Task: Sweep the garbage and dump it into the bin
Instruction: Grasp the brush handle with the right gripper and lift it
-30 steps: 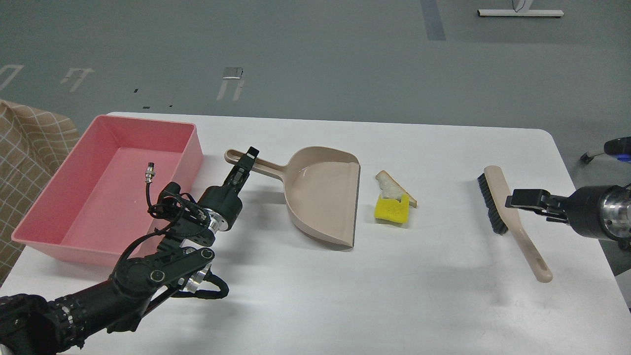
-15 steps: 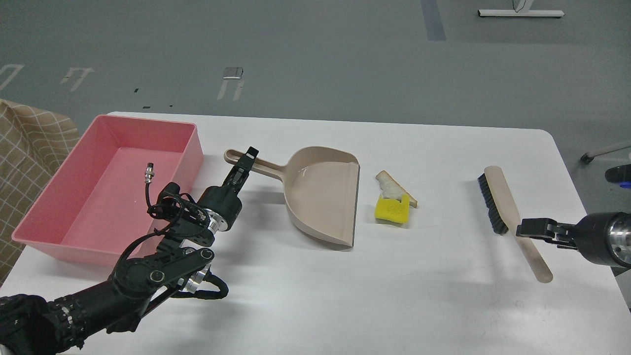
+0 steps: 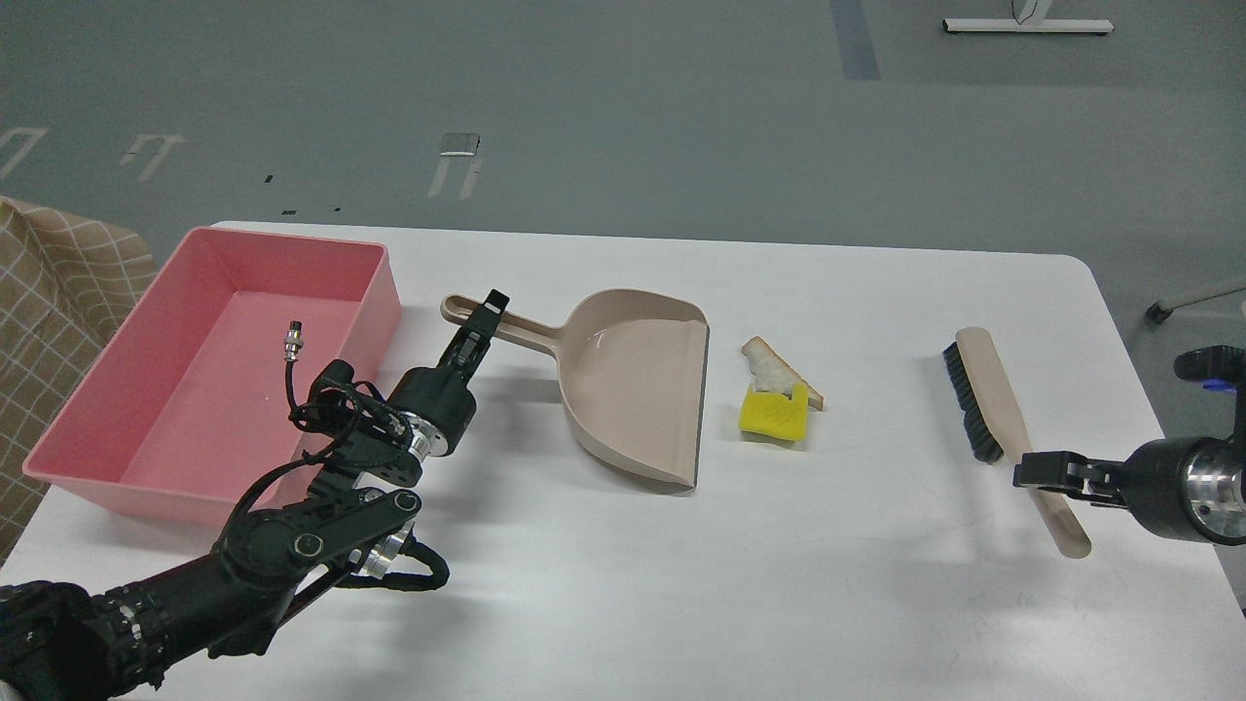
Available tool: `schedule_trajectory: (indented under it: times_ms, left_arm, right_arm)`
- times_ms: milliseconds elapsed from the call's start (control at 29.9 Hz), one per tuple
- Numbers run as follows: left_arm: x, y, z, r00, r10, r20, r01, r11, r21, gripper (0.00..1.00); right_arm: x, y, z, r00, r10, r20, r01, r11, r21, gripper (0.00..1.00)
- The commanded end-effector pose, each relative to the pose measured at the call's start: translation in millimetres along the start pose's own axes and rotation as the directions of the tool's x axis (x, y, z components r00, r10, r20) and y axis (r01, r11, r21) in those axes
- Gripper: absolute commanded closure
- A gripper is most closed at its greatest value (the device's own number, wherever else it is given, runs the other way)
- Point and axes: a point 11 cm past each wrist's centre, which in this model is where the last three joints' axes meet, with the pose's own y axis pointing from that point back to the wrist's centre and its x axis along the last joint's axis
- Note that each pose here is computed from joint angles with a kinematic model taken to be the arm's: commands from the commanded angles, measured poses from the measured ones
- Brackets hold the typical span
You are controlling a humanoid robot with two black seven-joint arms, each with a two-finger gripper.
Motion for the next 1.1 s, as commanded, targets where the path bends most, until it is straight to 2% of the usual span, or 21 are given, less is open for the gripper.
schedule_trajectory:
  times_ms: [0, 134, 335, 569, 702, 769, 836, 903, 1070]
  left_arm:
    - [1.9, 0.3, -0.6, 1.000, 0.003, 0.002, -0.003, 1.000, 0.000, 1.00]
    - [2.6, 0.4, -0.8, 1.000, 0.004, 0.003, -0.004, 1.000, 0.001, 1.00]
    - [3.7, 0.8, -1.5, 1.000, 0.004, 0.007, -0.004, 1.000, 0.002, 1.00]
    - [4.2, 0.1, -0.7, 1.000, 0.005, 0.006, -0.005, 1.000, 0.000, 1.00]
    - [3.7, 0.8, -1.5, 1.000, 0.004, 0.007, -0.004, 1.000, 0.002, 1.00]
    - [4.7, 0.7, -1.6, 1.000, 0.006, 0.007, -0.006, 1.000, 0.002, 1.00]
    - [4.6, 0.4, -1.2, 1.000, 0.005, 0.008, -0.005, 1.000, 0.001, 1.00]
    - [4.9, 0.2, -1.0, 1.000, 0.006, 0.008, -0.006, 1.000, 0.001, 1.00]
    - [4.8, -0.1, -0.8, 1.000, 0.005, 0.009, -0.005, 1.000, 0.001, 1.00]
  right_arm:
    - [-0.9, -1.5, -0.9, 1.000, -0.002, -0.004, 0.002, 1.000, 0.001, 0.30]
    - [-2.6, -5.7, -7.1, 1.000, -0.009, -0.006, 0.009, 1.000, 0.019, 0.34]
    - [-3.5, -7.0, -6.5, 1.000, -0.012, -0.002, 0.012, 1.000, 0.018, 0.51]
    - [-4.7, -7.6, -5.6, 1.000, -0.016, -0.001, 0.016, 1.000, 0.016, 0.62]
    - [-5.1, -7.8, -5.5, 1.000, -0.018, -0.001, 0.018, 1.000, 0.015, 0.63]
    - [-6.8, -8.4, -5.5, 1.000, -0.023, -0.001, 0.023, 1.000, 0.015, 0.69]
    - [-8.4, -9.1, -5.1, 1.000, -0.028, -0.003, 0.028, 1.000, 0.013, 0.70]
    - [-8.8, -9.3, -5.0, 1.000, -0.030, -0.004, 0.030, 0.999, 0.012, 0.75]
    - [-8.5, -9.1, -5.5, 1.000, -0.029, -0.002, 0.029, 0.999, 0.016, 0.93]
